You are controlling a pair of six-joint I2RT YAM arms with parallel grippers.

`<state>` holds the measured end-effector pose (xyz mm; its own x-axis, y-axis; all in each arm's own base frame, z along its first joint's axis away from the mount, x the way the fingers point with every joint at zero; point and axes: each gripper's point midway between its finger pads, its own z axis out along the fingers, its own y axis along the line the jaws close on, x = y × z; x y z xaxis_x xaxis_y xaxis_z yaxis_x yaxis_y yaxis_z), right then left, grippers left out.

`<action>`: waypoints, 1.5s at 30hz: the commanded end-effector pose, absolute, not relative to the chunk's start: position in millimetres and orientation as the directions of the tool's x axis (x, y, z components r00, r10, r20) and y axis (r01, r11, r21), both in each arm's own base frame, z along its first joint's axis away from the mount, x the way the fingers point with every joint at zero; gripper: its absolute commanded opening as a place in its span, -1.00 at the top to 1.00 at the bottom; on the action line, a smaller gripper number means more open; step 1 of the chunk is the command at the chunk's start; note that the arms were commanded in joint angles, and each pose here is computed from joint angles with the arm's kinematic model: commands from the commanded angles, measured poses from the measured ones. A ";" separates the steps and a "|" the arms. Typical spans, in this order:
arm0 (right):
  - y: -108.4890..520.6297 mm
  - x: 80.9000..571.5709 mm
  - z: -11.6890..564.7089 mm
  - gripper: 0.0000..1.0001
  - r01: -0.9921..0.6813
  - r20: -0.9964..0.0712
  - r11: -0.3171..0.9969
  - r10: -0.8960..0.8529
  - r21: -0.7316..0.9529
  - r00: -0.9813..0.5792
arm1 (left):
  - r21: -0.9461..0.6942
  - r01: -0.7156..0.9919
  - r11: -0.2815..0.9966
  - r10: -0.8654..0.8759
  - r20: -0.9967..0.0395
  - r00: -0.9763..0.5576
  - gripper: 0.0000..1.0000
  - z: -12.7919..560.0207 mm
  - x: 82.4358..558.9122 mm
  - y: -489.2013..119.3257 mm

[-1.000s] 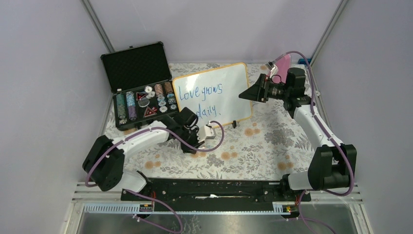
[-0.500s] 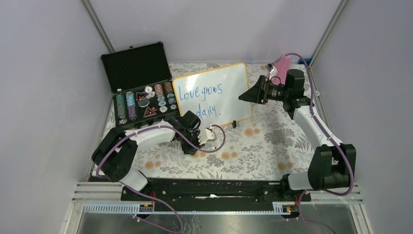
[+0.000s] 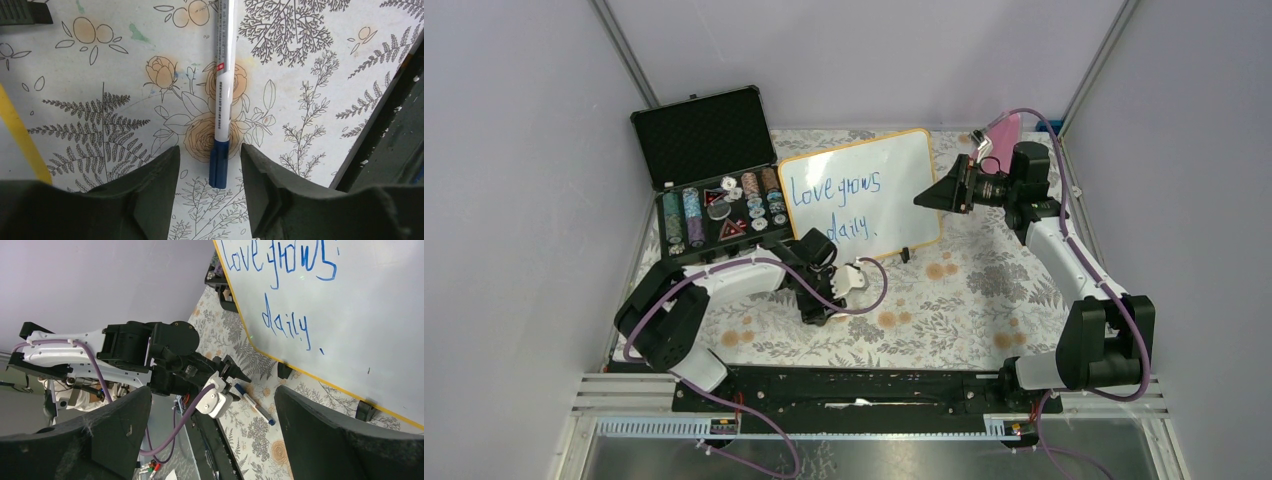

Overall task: Write a sentence on the whiteboard
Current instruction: Place the whiteboard marker at the center of the board, then reset both arms

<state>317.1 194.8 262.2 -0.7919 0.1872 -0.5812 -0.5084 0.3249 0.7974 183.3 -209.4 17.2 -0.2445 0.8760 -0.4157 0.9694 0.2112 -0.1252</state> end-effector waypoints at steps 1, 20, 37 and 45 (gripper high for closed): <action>196.7 307.8 278.1 -0.99 -0.566 -0.624 0.289 0.170 0.772 -0.763 | -0.106 0.970 0.219 0.857 -0.454 -0.243 -0.09 35.1 188.5 -214.4; 197.0 267.6 284.7 -0.99 -0.568 -0.582 0.189 0.027 0.801 -0.813 | -0.249 0.915 0.319 0.519 -0.762 -0.388 -0.98 183.0 208.3 -209.2; 132.9 304.4 249.8 -0.99 -0.396 -0.501 0.403 0.199 0.825 -0.842 | -0.512 0.365 0.778 -0.181 -0.738 -0.651 -0.98 235.9 305.3 -34.6; 75.4 326.6 216.1 -0.99 -0.332 -0.560 0.618 0.216 0.712 -0.800 | -0.413 0.248 0.876 -0.163 -0.738 -0.655 -0.97 197.2 317.0 14.8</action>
<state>316.5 104.1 223.8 -0.8337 0.2394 -0.4977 -0.3300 0.5066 0.7965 309.7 -2.9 203.0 -0.6876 -0.2097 -0.6951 0.2514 0.8294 -0.4989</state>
